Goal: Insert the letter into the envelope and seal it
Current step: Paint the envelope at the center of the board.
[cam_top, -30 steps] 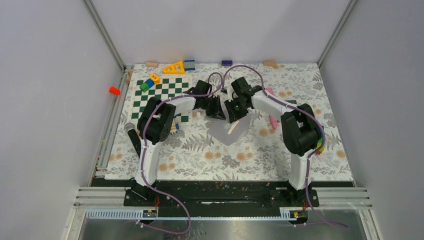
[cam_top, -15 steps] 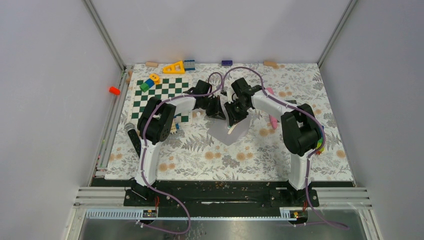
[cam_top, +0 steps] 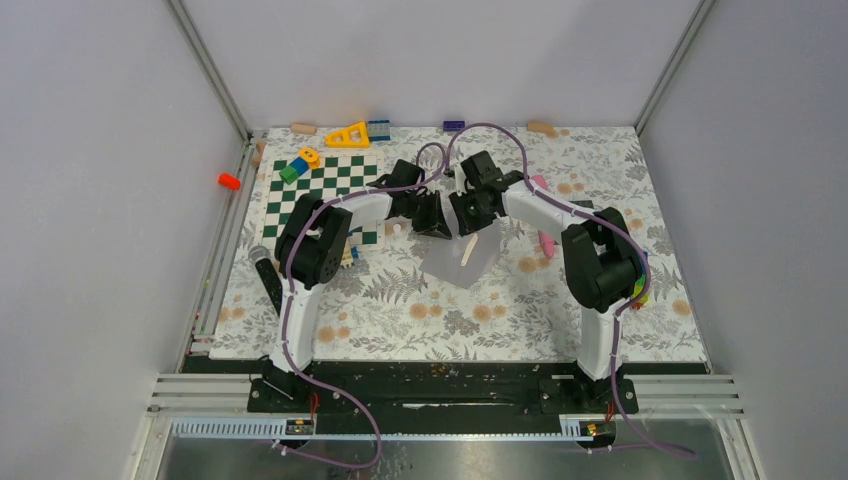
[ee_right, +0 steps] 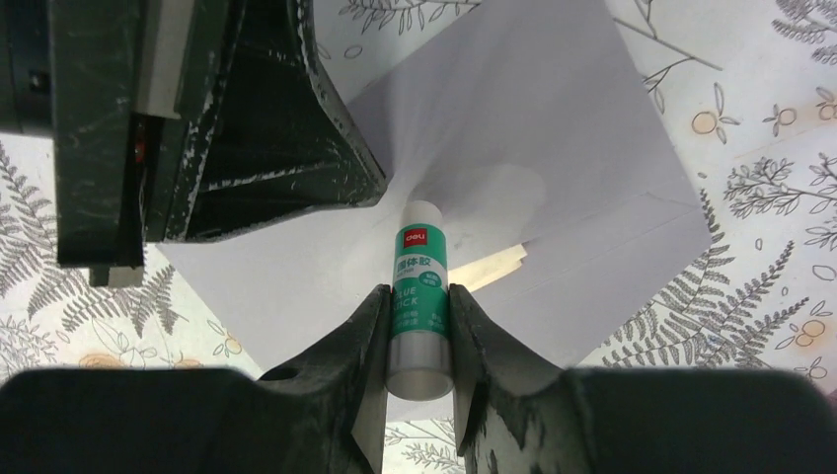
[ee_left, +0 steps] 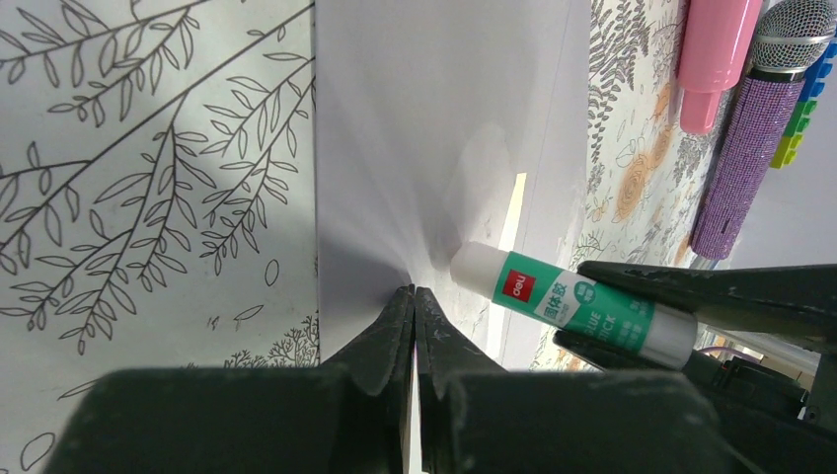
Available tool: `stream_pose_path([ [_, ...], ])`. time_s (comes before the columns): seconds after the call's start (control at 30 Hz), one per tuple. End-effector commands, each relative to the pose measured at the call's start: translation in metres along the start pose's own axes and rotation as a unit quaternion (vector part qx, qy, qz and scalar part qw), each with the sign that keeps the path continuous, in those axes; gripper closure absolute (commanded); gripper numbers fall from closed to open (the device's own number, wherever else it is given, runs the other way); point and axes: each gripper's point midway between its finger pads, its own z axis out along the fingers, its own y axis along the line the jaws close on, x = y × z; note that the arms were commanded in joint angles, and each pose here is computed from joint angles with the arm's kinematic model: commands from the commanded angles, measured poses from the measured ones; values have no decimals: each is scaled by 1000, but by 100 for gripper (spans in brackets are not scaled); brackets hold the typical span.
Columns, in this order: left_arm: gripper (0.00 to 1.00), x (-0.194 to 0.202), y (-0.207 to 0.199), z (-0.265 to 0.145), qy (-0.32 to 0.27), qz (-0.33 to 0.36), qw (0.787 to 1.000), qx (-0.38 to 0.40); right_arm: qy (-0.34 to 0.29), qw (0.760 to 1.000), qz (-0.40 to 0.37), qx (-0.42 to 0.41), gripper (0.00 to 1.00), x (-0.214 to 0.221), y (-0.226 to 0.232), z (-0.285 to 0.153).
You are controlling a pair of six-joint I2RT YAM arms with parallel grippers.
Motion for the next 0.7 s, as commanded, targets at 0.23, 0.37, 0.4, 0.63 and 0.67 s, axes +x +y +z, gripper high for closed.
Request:
stream_pose_path([
  [0.23, 100, -1, 11, 9, -3, 13, 1000, -27, -3, 999, -19, -46, 100, -3, 20, -13],
  [0.37, 100, -1, 11, 9, -3, 13, 999, -29, 19, 998, -23, -61, 100, 9, 26, -14],
  [0.4, 100, -2, 11, 9, -4, 12, 999, -29, 25, 997, -25, -63, 100, 13, 26, -14],
  [0.63, 100, -2, 13, 9, -4, 13, 999, -33, 56, 994, -35, -85, 100, 30, 37, -11],
  [0.67, 100, -2, 12, 9, -4, 13, 999, -33, 57, 994, -38, -88, 100, 31, 39, -11],
])
